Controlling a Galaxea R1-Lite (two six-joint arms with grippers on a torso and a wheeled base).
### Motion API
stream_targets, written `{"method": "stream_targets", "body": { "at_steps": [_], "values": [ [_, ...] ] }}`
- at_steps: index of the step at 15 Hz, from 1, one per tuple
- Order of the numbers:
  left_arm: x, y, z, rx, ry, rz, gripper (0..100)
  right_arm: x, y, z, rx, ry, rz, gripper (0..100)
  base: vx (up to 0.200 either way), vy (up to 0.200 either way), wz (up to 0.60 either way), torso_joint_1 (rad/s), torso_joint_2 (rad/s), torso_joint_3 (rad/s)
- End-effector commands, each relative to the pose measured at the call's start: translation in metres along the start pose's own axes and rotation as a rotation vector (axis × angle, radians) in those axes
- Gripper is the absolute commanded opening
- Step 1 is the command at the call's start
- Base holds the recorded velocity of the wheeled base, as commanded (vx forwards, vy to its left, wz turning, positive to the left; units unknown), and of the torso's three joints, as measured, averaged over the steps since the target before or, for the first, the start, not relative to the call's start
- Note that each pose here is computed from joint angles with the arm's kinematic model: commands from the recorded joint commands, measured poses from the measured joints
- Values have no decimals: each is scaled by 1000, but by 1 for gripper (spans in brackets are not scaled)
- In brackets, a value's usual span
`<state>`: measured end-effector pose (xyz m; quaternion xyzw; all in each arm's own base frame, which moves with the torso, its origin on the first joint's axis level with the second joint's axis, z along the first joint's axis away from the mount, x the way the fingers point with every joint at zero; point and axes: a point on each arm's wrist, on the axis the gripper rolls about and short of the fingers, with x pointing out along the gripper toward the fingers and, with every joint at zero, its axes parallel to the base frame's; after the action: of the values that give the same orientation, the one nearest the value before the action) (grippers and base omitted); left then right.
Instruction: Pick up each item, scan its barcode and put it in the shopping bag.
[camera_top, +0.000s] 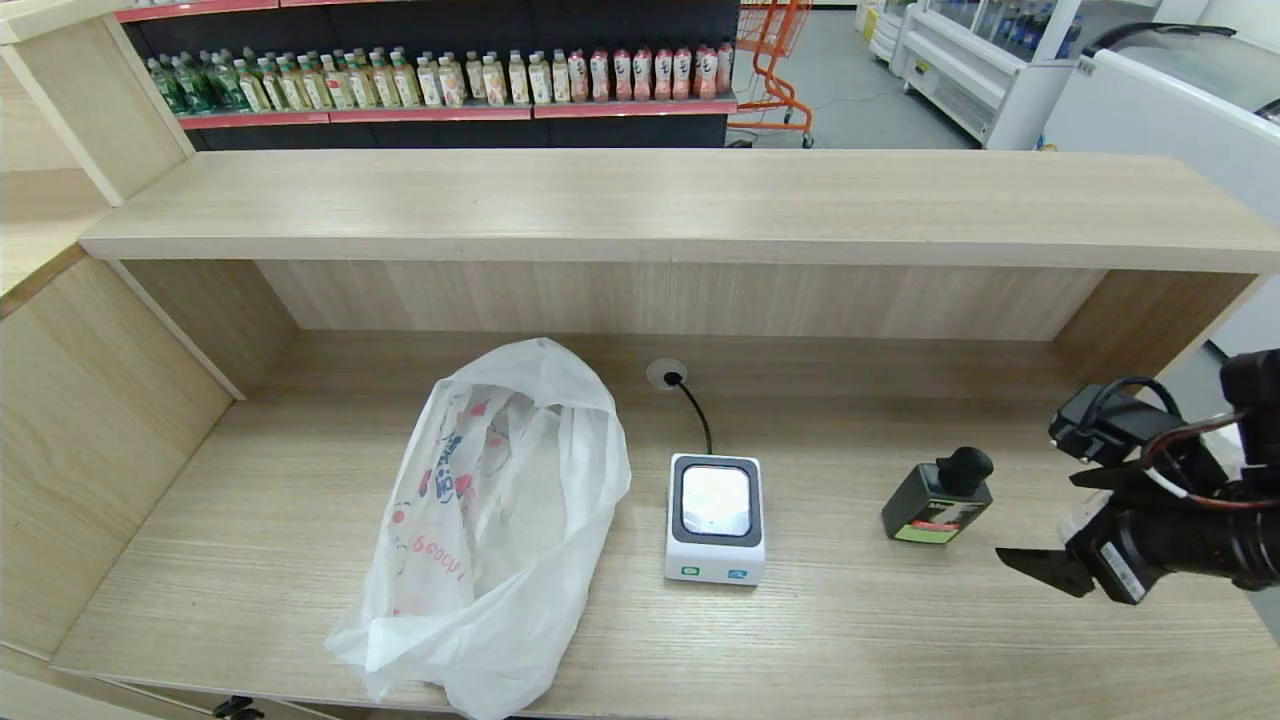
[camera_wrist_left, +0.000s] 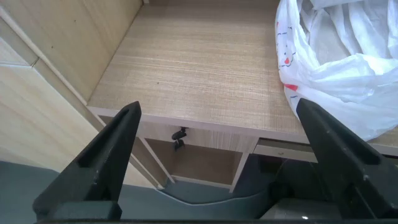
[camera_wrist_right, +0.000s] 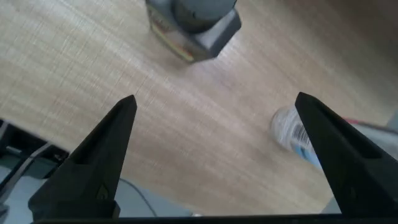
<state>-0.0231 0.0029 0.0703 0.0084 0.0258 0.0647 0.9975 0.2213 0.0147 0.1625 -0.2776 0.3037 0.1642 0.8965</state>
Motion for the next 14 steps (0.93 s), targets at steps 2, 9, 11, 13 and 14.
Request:
{"method": "stream_targets", "body": {
  "at_steps": [2,9,11,13,14],
  "values": [
    [0,0,0,0,0,1,100,50,6,1,-39,13,65,100,0,0,0,0,0,0],
    [0,0,0,0,0,1,100,89,22,18,-95,-84,98,100,0,0,0,0,0,0],
    [0,0,0,0,0,1,100,91,22,19,-96,-86,98,100,0,0,0,0,0,0],
    [0,0,0,0,0,1,100,92,22,20,-97,-99,117,0,0,0,0,0,0,0],
    [0,0,0,0,0,1,100,93,23,20,-99,-107,129,0,0,0,0,0,0,0]
  ]
}}
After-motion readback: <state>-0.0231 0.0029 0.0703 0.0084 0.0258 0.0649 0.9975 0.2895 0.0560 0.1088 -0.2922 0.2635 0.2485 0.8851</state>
